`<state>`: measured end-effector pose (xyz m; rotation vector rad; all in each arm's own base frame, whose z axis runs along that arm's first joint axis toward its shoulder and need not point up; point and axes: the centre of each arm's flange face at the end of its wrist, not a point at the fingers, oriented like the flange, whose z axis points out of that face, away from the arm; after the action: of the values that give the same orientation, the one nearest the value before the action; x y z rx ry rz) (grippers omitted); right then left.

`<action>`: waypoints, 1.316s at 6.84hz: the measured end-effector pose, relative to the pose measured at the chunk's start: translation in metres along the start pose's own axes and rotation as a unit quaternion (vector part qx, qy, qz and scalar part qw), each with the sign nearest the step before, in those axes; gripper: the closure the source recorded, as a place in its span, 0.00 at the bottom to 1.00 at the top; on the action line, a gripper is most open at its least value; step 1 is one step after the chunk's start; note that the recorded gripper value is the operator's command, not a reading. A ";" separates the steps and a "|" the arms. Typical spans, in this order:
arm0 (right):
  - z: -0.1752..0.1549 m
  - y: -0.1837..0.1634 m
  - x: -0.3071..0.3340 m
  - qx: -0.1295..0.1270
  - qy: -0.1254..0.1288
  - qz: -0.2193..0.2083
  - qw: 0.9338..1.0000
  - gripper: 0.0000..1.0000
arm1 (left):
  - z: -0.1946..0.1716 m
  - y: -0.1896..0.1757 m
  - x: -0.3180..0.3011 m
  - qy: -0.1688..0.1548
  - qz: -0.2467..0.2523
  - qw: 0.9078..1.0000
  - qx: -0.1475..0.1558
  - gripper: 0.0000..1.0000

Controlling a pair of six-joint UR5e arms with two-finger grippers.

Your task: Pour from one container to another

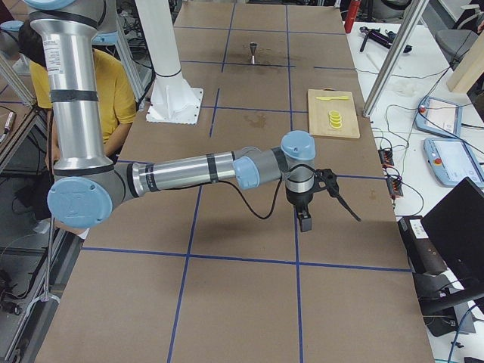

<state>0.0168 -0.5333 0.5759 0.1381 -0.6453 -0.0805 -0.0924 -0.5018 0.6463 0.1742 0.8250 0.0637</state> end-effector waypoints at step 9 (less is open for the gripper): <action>0.043 0.081 0.083 -0.085 -0.039 0.103 0.990 0.00 | 0.005 0.006 -0.003 0.001 -0.005 1.000 -0.006 0.00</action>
<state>0.0598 -0.4676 0.6719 -0.0966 -0.7254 0.0597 -0.0913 -0.4971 0.6529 0.1591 0.8273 0.0583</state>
